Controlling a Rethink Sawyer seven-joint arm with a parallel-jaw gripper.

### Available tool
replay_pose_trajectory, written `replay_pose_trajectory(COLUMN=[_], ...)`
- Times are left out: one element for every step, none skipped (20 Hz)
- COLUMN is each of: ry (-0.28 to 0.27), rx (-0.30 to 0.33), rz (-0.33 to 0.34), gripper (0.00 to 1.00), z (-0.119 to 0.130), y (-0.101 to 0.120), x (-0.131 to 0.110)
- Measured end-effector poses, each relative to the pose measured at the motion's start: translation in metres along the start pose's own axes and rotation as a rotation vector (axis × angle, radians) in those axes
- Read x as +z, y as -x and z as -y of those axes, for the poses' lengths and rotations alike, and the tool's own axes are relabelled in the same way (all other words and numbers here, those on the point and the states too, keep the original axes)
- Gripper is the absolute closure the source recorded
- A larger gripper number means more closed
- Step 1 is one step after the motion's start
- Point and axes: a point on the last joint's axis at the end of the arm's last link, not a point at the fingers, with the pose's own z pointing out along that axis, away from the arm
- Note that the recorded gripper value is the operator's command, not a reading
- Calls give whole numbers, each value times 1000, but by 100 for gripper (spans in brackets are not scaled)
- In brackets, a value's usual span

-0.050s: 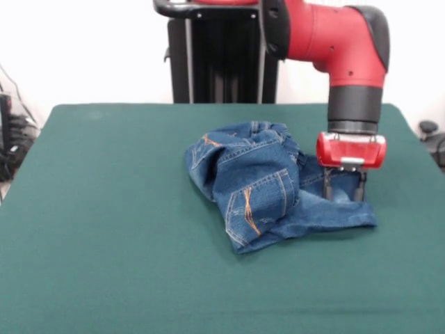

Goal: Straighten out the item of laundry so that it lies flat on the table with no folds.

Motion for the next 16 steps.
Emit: replay_pose_trajectory(ry=[-1, -1, -2, -2, -1, -1, 0, 2, 2, 5, 7, 9, 9, 8, 8, 5], rx=[-3, -5, -8, -19, -21, -21, -20, -21, -21, -22, -24, -26, -27, -27, -27, -27], rz=[7, 15, 23, 43, 46, 48, 51, 51, 51, 51, 51, 53, 53, 53, 54, 54], gripper=[100, 100, 100, 100, 100, 100, 100, 100, 100, 100, 100, 100, 100, 100, 100, 100], z=[0, 0, 0, -2, -2, -1, -1, -1, -1, 0, 0, 0, 0, 0, 0, -1], y=[1, 1, 2, 1, 1, 1, 1, 1, 1, 1, 1, 1, 1, 1, 0, 1], x=[1, 1, 2, 4, 4, 4, 4, 4, 4, 4, 4, 4, 4, 4, 4, 4])
